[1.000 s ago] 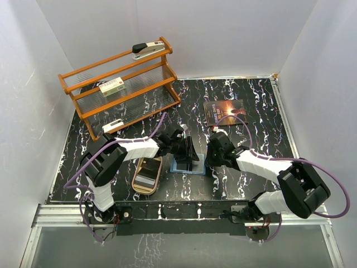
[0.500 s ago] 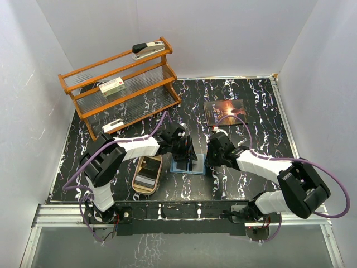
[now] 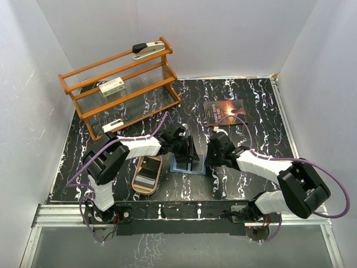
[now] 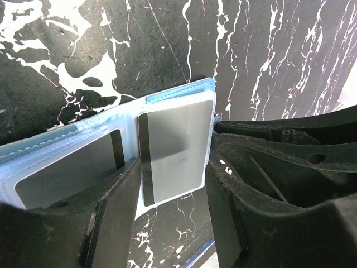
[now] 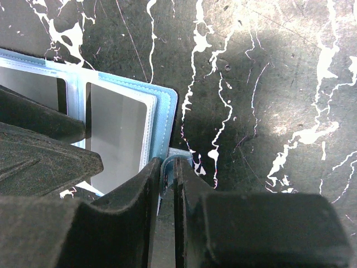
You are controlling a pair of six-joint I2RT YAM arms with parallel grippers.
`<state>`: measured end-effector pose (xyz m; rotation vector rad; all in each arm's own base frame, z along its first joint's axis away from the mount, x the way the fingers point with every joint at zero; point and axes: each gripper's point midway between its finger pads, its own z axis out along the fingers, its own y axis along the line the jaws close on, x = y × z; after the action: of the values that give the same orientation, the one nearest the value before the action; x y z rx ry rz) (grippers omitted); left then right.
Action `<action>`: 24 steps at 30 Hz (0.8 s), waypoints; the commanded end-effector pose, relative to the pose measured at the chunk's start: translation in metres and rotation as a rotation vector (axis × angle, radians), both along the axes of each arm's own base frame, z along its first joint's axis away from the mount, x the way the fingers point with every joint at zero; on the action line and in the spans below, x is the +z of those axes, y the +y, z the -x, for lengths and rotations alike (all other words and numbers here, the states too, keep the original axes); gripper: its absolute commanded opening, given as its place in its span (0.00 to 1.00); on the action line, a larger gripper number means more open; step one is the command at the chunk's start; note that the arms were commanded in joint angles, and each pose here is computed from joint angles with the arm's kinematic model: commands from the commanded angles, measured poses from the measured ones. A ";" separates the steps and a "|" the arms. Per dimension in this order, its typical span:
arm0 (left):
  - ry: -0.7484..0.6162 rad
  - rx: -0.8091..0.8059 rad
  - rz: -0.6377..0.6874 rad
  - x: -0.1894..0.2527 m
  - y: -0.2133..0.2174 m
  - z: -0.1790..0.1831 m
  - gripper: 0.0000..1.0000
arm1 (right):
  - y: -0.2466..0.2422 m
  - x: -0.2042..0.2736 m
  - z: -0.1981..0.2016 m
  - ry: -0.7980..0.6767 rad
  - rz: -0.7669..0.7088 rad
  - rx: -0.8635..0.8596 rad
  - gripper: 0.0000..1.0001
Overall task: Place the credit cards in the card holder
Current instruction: Adjust the credit card in the card holder.
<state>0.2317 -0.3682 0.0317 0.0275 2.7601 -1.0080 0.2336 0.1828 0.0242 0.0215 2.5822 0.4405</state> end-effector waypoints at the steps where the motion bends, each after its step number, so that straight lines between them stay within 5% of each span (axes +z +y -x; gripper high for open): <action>1: 0.038 -0.010 0.013 -0.006 -0.007 0.007 0.49 | 0.002 -0.004 -0.007 -0.025 -0.007 -0.009 0.13; 11: -0.041 0.006 0.066 0.033 -0.011 -0.001 0.50 | -0.003 0.012 -0.018 -0.067 0.035 -0.014 0.20; 24: -0.152 0.072 -0.132 0.045 0.045 -0.022 0.60 | 0.013 0.061 -0.019 -0.103 -0.075 -0.007 0.32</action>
<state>0.2419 -0.3454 0.0592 0.0387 2.7027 -0.8542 0.2404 0.1787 0.0504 0.0122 2.5505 0.4013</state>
